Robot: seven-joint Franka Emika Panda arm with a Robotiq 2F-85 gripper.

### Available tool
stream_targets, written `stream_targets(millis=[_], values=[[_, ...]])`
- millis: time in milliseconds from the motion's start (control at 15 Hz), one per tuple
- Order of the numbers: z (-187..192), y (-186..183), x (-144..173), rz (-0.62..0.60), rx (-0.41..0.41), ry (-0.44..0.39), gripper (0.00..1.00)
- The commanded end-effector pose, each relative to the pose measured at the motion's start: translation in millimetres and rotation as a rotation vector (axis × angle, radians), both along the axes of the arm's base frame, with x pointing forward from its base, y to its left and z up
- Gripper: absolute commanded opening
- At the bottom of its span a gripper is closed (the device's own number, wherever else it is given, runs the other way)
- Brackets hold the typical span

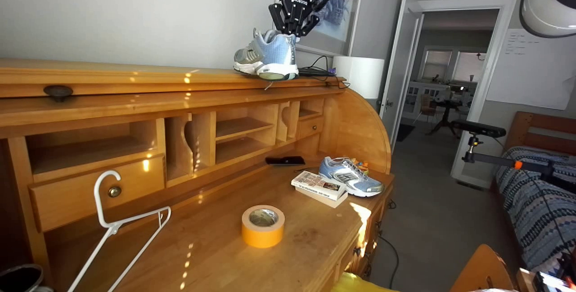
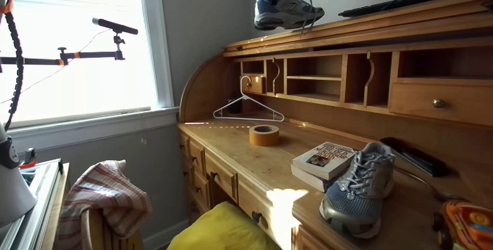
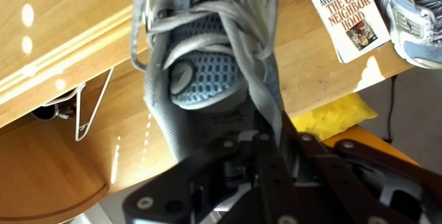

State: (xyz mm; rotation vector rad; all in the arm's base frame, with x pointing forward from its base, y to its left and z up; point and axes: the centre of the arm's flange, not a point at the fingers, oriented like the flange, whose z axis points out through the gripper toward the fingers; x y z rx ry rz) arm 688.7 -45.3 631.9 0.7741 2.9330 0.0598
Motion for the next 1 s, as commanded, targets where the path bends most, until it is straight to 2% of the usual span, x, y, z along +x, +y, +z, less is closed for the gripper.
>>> stream_targets(millis=[0,333,933], values=[[17.4,-13.9,27.0,0.068,0.026,0.01,0.02],[14.3,-19.1,35.6,0.083,0.033,0.014,0.02],[14.5,-21.0,44.1,0.07,0.024,-0.029,0.02]])
